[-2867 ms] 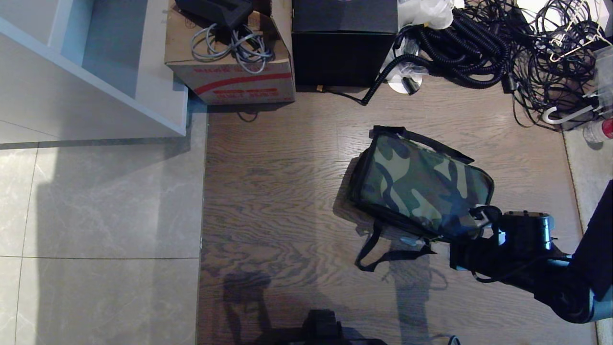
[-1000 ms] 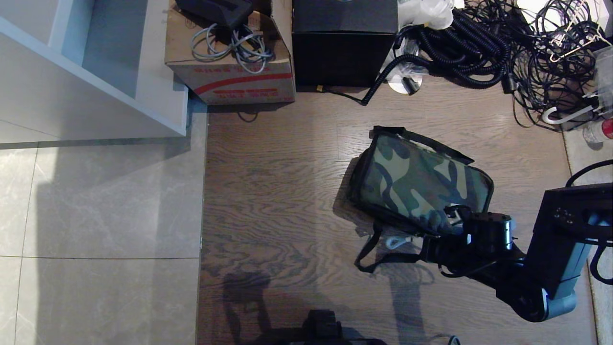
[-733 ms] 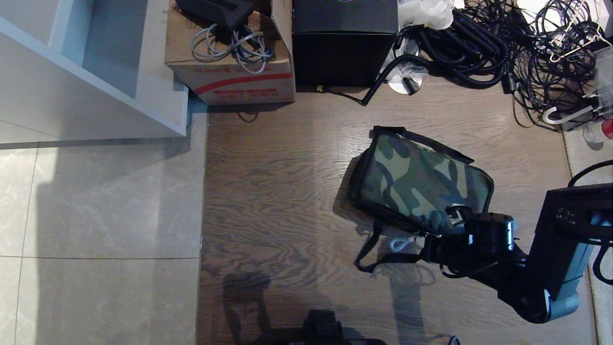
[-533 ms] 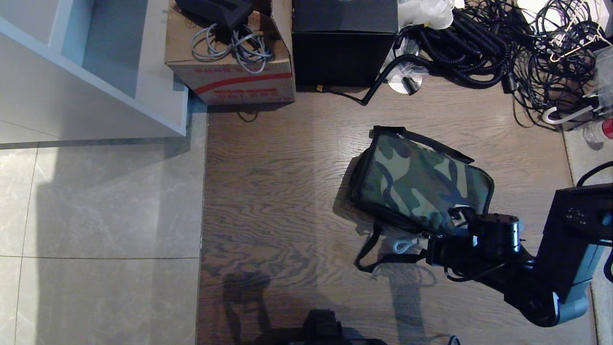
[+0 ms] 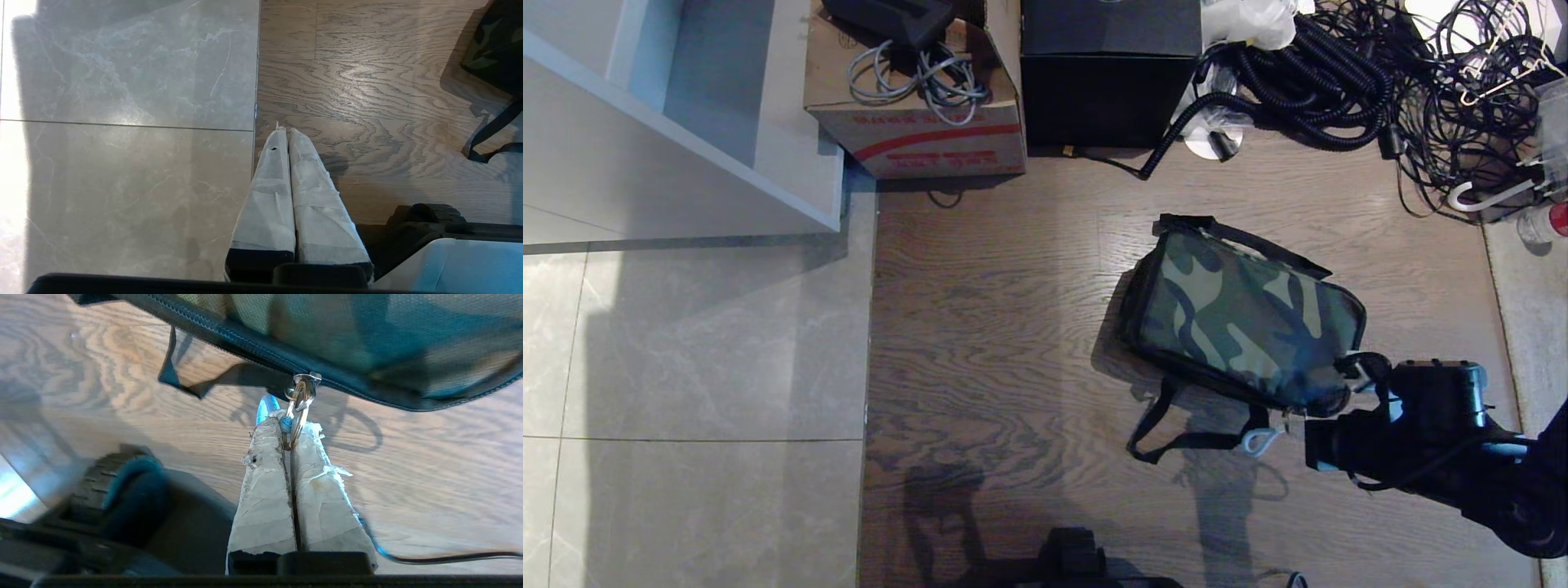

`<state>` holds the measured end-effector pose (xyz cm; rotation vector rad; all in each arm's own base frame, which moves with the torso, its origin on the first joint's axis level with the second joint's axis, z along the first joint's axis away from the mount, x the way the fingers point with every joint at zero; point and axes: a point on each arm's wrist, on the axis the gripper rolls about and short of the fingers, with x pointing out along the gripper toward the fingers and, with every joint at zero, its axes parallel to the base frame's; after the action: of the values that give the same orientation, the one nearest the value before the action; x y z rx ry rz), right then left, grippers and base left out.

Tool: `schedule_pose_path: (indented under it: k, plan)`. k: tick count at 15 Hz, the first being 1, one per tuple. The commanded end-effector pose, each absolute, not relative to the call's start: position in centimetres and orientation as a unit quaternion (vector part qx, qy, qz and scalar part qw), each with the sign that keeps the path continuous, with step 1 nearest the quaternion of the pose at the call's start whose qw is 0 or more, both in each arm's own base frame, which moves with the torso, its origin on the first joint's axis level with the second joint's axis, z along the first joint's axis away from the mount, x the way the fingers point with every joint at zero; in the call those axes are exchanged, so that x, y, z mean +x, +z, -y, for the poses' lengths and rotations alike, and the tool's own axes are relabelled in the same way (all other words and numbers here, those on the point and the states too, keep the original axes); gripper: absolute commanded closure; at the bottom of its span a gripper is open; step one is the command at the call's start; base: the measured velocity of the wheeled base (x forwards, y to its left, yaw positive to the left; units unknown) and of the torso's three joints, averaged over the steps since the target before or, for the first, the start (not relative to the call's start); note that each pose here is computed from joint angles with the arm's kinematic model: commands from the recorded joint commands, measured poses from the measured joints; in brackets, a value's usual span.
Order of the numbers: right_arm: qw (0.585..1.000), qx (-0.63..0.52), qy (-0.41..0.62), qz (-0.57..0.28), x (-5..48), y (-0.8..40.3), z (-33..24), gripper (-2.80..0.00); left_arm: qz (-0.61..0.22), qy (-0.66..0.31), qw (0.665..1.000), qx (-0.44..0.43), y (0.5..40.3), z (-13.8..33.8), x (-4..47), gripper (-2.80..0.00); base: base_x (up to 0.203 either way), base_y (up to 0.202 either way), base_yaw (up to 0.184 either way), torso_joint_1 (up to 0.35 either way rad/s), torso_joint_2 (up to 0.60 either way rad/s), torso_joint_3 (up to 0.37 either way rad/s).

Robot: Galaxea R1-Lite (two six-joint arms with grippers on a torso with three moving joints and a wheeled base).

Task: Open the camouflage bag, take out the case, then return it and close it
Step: Open the top of the storage box

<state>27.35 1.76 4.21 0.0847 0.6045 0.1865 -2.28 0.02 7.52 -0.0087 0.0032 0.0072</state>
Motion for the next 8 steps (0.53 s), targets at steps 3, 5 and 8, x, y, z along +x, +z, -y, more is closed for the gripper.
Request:
schedule_pose_path:
  k: [3, 5, 8]
  plan:
    - [0.953, 0.003, 0.063, -0.297, 27.1, 4.4, 0.8, 0.00, -0.002, 0.004, 1.000, -0.005, 7.5, 0.0, -2.3, 0.00, 0.000, 0.000, 0.000, 0.000, 0.00, 0.000]
    - [0.947, 0.004, 0.045, -0.318, 27.0, 3.9, 2.1, 0.00, -0.002, 0.004, 1.000, -0.005, 7.5, 0.0, -2.3, 0.00, 0.000, 0.000, 0.000, 0.000, 0.00, 0.000]
    - [0.942, -0.009, 0.026, -0.334, 26.9, 3.3, 3.9, 0.00, -0.002, 0.004, 1.000, -0.005, 7.5, 0.0, -2.3, 0.00, 0.000, 0.000, 0.000, 0.000, 0.00, 0.000]
